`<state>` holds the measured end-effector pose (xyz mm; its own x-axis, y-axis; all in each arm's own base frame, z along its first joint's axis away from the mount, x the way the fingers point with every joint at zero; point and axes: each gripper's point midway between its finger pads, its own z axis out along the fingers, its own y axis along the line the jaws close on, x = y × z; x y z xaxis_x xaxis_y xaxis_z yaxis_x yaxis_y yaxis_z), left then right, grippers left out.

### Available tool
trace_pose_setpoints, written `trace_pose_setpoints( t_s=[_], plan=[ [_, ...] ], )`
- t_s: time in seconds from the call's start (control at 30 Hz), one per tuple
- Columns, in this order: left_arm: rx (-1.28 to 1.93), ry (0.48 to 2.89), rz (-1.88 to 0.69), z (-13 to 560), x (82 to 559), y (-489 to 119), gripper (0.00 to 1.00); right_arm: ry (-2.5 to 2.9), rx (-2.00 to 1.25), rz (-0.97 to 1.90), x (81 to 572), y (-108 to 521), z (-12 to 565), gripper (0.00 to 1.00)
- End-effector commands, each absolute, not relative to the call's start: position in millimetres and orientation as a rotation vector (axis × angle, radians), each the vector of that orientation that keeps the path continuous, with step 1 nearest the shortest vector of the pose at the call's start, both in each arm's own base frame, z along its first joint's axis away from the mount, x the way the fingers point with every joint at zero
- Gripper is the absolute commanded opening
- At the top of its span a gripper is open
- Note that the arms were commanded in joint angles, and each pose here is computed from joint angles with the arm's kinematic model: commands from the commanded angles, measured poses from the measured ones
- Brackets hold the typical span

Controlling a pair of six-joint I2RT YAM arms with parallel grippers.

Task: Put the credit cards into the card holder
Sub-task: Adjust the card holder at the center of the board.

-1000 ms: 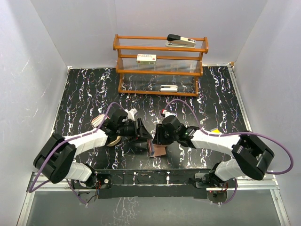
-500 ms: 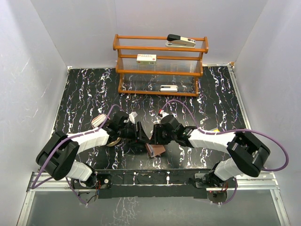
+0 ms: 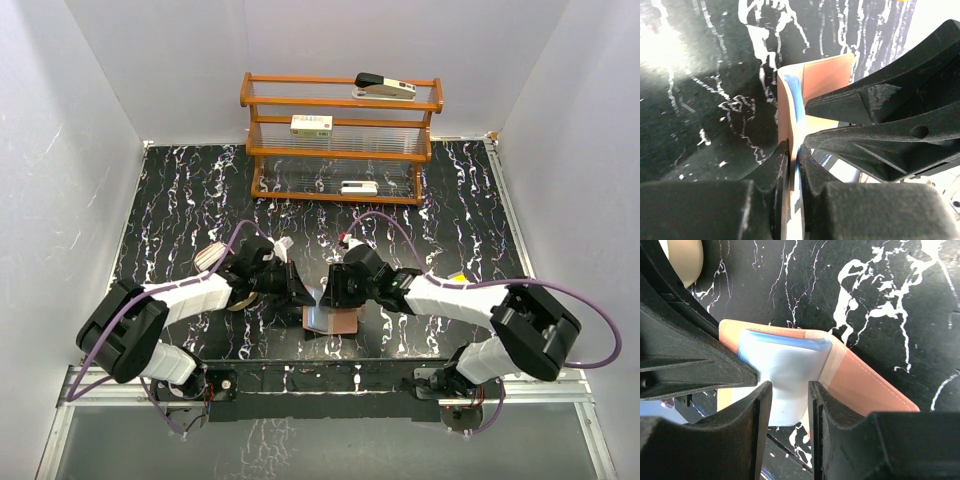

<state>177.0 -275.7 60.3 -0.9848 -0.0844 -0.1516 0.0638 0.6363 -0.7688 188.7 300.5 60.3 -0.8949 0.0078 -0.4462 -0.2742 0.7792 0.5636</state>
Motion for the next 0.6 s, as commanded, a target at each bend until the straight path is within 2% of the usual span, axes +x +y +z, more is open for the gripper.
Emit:
trace_pose_setpoints(
  t_s=[0.0,0.1,0.23,0.47,0.57],
  plan=[
    [0.095,2.557,-1.485,88.2,178.5,-297.4,0.03,2.468,-0.177,0.854,197.1,293.1,79.8,0.34],
    [0.065,2.561,-1.505,87.9,181.3,-301.4,0.06,2.467,-0.154,0.817,198.0,285.8,76.6,0.33],
    [0.019,2.563,-1.52,83.3,179.7,-300.4,0.17,2.472,-0.165,0.814,197.0,284.8,67.0,0.32],
    [0.001,2.549,-1.561,80.4,172.7,-298.3,0.19,2.478,-0.217,0.783,200.6,284.8,60.3,0.31],
    [-0.005,2.554,-1.539,76.9,173.1,-296.4,0.12,2.481,-0.222,0.781,200.1,284.6,59.3,0.31]
  ],
)
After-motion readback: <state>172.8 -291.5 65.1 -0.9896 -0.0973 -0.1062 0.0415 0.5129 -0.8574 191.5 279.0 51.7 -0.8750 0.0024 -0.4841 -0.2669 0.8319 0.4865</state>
